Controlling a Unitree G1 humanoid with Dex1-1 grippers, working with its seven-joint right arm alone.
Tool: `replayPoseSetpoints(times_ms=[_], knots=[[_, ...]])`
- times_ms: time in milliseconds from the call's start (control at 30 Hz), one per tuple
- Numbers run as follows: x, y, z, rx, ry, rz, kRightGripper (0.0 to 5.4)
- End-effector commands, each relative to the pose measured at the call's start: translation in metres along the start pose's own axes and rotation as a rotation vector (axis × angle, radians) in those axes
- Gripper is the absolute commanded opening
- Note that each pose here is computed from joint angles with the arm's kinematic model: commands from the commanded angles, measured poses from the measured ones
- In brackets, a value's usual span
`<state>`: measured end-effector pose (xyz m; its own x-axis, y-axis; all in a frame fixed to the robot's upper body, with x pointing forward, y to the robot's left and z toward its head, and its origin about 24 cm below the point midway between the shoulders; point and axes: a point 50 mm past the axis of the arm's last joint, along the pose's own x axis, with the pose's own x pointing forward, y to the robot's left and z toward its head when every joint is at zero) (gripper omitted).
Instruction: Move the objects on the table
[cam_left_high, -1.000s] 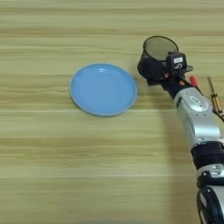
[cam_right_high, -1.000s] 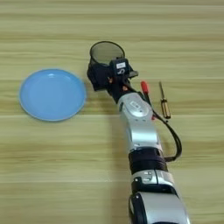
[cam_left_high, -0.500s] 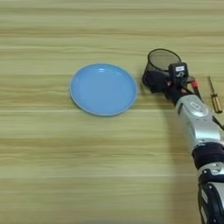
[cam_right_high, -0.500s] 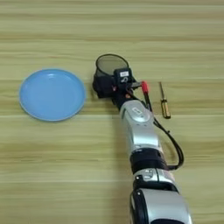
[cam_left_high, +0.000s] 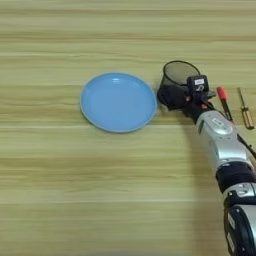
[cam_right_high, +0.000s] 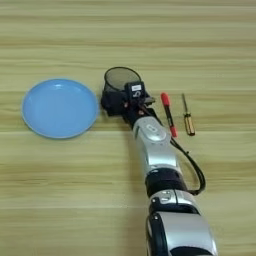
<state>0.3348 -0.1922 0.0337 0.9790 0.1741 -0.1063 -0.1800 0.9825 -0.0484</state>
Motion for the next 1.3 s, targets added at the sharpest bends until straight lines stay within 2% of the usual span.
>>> replayPoseSetpoints(times_ms=[33,200,267,400,800,1300], knots=[[0.014,-0.004,0.041,-0.054,-0.138,0.000,4.73],[0.014,-0.003,0.040,-0.058,-0.137,0.005,4.73],[0.014,-0.003,0.040,-0.058,-0.138,0.004,5.05],[0.014,-0.003,0.040,-0.059,-0.140,0.003,5.38],[0.013,-0.004,0.043,-0.060,-0.151,0.003,5.39],[-0.001,-0.001,0.041,-0.064,-0.168,0.007,5.39]])
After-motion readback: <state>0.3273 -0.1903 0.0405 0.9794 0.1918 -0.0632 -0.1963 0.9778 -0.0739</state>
